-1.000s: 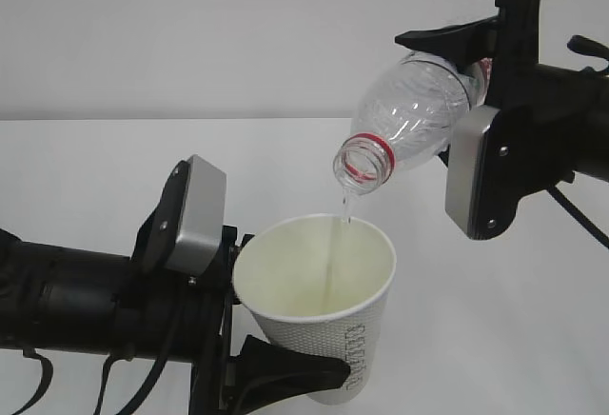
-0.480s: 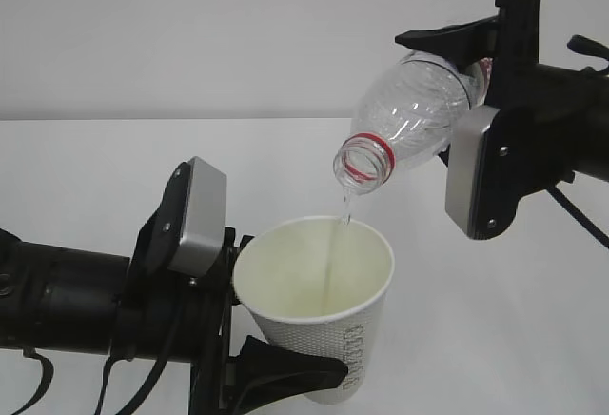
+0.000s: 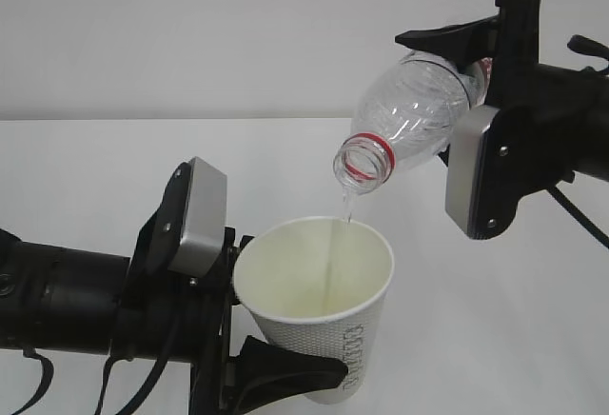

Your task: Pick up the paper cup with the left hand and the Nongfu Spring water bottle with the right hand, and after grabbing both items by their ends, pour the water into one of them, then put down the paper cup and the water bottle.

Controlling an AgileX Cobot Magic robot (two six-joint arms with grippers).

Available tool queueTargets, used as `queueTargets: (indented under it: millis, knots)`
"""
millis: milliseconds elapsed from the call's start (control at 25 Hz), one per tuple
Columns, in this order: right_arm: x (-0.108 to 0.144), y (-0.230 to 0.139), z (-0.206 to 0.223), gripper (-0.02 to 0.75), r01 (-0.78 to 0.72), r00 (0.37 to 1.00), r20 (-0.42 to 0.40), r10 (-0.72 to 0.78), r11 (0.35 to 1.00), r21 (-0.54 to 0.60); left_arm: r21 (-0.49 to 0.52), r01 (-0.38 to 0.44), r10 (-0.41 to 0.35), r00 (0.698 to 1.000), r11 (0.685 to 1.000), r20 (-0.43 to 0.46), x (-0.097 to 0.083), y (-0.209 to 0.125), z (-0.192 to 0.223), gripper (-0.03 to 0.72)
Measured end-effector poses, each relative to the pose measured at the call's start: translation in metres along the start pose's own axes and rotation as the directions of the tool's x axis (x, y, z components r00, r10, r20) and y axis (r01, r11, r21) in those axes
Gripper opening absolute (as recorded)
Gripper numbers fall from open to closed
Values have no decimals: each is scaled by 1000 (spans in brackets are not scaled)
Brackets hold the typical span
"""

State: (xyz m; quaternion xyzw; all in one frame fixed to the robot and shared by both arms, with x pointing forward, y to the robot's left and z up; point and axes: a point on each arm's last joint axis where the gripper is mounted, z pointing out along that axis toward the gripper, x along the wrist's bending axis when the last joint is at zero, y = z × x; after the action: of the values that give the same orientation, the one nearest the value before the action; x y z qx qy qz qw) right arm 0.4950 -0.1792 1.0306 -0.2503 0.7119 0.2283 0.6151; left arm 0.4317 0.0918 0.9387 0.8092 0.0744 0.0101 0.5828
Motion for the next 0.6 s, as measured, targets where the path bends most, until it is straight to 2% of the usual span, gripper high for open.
queueTargets:
  millis: [600]
  knots:
    - [-1,0,0,521,2,1000,9,-2,1000,-5,19,0,0,1000,1000,-12,1,-2,0,528]
